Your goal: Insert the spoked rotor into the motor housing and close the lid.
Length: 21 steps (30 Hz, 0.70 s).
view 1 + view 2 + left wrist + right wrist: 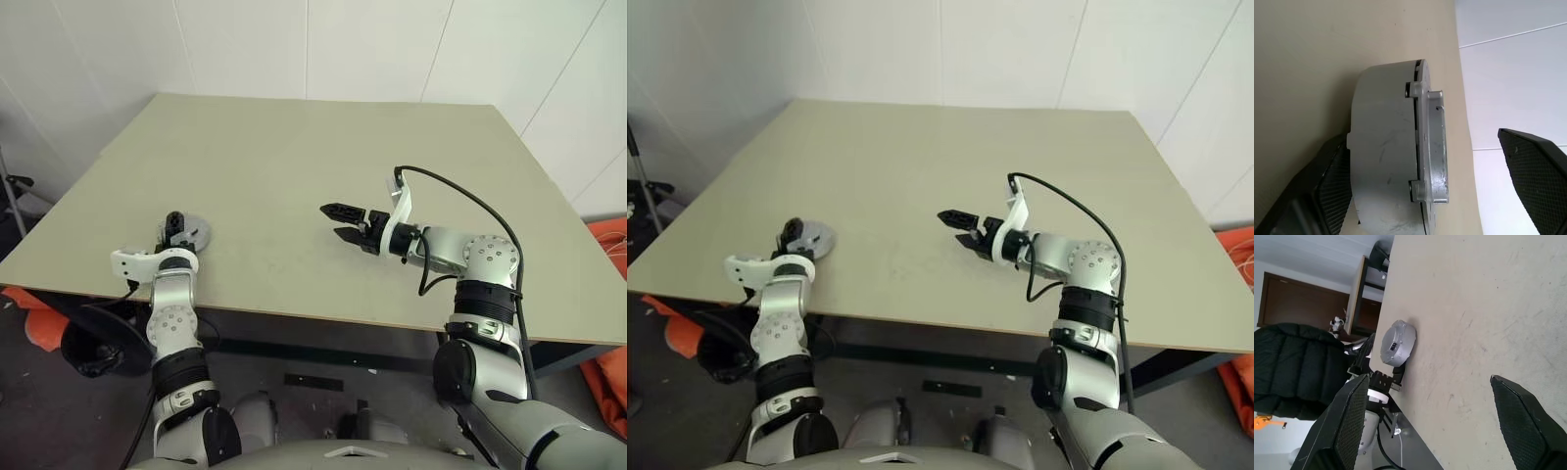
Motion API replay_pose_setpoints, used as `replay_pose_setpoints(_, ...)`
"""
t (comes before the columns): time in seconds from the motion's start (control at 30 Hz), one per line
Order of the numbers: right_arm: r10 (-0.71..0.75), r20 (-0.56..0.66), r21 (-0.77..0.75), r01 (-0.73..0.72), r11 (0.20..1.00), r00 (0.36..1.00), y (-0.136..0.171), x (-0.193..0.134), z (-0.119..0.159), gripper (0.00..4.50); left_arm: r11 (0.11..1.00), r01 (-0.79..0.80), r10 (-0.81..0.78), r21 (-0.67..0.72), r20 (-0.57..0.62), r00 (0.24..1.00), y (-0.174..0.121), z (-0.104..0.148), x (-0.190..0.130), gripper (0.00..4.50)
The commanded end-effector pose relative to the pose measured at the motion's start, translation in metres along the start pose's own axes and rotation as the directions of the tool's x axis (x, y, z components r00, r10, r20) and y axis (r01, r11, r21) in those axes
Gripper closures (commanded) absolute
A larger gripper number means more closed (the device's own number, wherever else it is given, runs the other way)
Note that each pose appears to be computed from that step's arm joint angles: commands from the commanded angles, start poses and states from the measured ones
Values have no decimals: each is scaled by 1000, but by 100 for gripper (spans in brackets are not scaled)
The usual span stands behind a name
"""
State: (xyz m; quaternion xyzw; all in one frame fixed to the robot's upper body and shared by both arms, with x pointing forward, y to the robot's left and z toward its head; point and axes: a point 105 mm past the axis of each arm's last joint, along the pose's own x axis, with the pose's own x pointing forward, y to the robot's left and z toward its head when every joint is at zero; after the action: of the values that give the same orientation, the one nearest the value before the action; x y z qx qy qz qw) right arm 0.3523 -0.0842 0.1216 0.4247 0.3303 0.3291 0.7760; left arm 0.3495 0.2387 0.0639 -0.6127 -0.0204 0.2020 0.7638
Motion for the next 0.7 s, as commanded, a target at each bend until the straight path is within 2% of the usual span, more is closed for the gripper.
replay_pose_setpoints(0.03,44,32,-43,-42,998,999,13,-4,7,0,999,42,-42,24,10,999,-19,5,-9,4)
replay_pose_setpoints(0.43,51,26,-37,-50,998,998,14,-2,8,0,998,-39,41,50,-30,999,-11,17,-47,4)
replay_pose_setpoints(0.6,58,23,-36,-57,998,998,15,0,8,0,998,-27,33,63,-103,994,-16,10,-58,4)
replay_pose_setpoints(0.7,62,23,-36,-61,997,998,16,0,8,0,991,57,-33,120,-187,982,-33,-3,-64,4)
